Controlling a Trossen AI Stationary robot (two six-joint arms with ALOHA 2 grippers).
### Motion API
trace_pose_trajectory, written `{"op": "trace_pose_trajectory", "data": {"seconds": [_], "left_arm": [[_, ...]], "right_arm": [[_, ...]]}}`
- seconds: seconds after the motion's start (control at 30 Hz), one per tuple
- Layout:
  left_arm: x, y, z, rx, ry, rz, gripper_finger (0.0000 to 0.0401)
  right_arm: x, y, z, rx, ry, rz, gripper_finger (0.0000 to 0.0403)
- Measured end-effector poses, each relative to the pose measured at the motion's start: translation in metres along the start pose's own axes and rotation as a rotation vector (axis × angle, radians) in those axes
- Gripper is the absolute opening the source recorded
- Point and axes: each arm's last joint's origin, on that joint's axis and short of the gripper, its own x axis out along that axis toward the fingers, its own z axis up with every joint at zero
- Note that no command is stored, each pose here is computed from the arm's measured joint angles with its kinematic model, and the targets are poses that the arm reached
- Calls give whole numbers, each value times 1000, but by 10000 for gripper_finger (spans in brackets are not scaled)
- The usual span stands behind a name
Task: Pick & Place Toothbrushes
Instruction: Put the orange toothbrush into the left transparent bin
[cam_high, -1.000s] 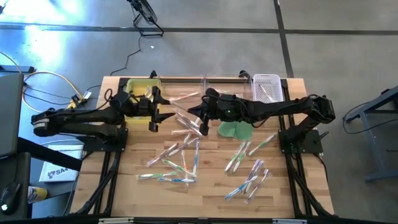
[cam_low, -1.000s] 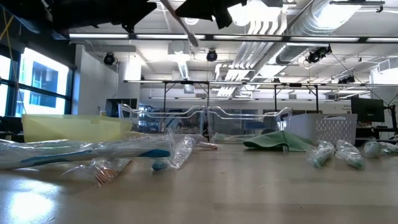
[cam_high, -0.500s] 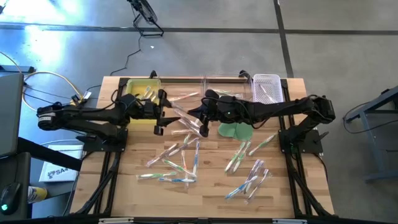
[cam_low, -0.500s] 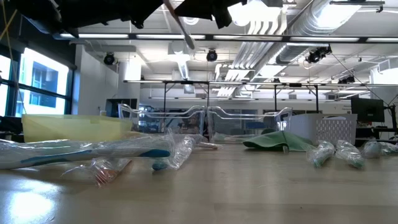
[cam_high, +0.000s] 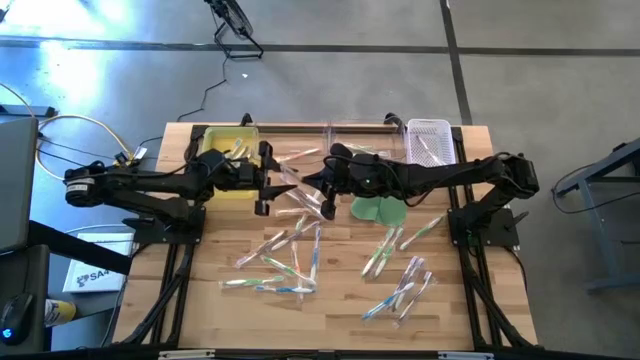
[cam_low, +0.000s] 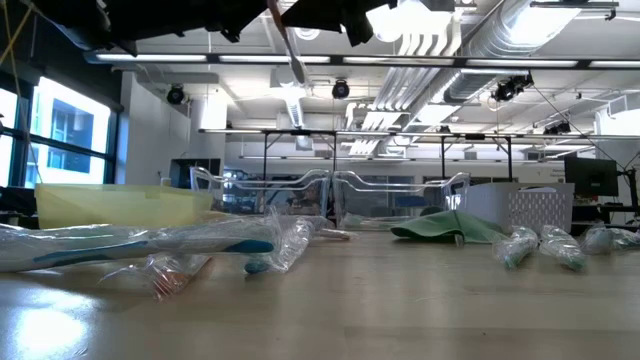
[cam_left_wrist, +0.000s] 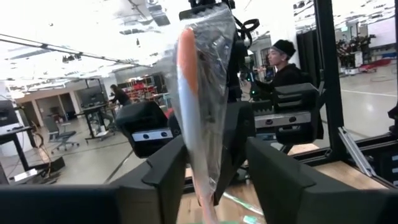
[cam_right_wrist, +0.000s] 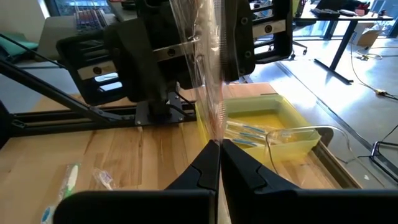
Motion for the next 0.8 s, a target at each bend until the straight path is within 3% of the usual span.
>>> {"op": "trace_pose_trajectory", "data": {"seconds": [0.37,0.67,0.8], "left_arm": [[0,0,0,0,1,5,22],[0,0,-2,25,17,0,17],[0,0,-2,29,22,-4,17]], "right_arm": [[0,0,-1,-1,5,0,4],[0,0,-2,51,21,-1,4],[-3,0,-3,55,49,9,25]]}}
